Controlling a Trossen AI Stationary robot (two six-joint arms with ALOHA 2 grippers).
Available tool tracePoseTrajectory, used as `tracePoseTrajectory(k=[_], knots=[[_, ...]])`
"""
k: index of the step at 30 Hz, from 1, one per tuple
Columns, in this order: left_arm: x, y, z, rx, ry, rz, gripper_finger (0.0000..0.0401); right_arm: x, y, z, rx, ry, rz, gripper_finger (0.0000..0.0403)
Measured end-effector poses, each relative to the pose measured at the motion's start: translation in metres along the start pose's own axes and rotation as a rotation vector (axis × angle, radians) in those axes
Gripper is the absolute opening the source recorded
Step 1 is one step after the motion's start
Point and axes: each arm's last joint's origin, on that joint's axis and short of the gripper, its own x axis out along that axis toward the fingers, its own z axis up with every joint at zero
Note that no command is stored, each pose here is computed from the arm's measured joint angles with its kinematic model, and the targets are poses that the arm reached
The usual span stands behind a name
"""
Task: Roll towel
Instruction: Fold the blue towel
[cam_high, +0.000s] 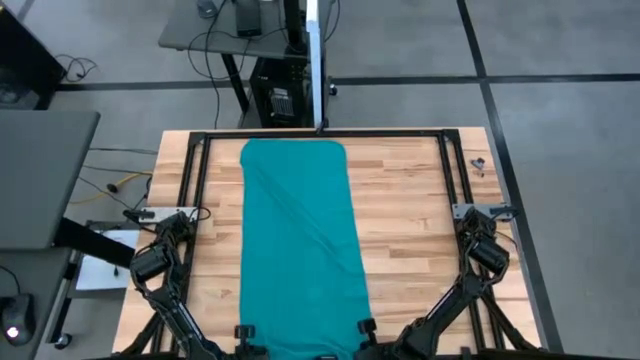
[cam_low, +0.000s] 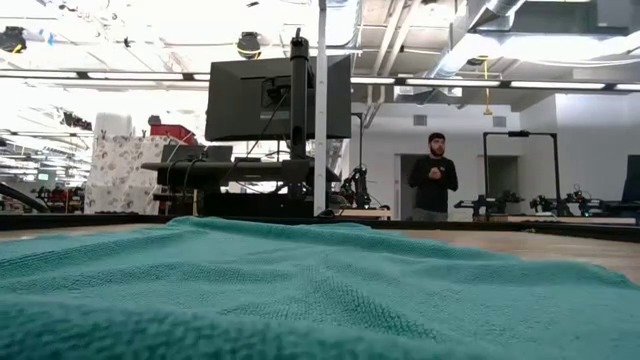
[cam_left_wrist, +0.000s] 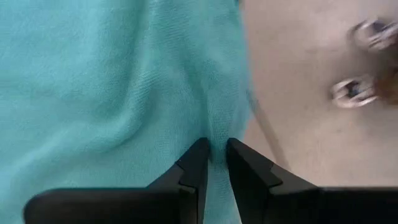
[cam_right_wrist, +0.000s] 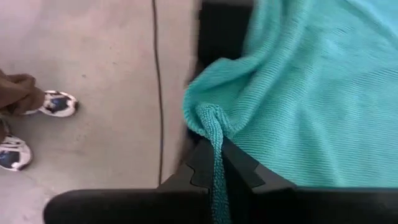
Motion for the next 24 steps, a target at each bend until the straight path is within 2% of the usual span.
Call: tracePoseTrajectory(k=[4, 8, 13, 17, 24], knots=[[-0.002, 0.004, -0.002, -0.032, 0.023, 0.046, 0.0031, 0.0, -0.016, 0.01, 0.025, 0.031, -0.021, 0.0002], [-0.009, 0.004, -0.005, -0.083, 0.037, 0.084, 0.0015, -0.004, -0.033, 0.025, 0.099, 0.037, -0.007, 0.0002], [-0.015, -0.004, -0.002, -0.134, -0.032, 0.033, 0.0012, 0.0, -0.047, 0.032, 0.142, 0.055, 0.01, 0.0001], [-0.011, -0.002, 0.002, -0.229, -0.048, 0.026, 0.004, 0.001, -0.05, 0.034, 0.153, 0.069, 0.034, 0.0001], [-0.01, 0.003, 0.013, -0.334, -0.024, 0.017, 0.0126, 0.002, -0.051, 0.035, 0.166, 0.074, 0.041, 0.0]])
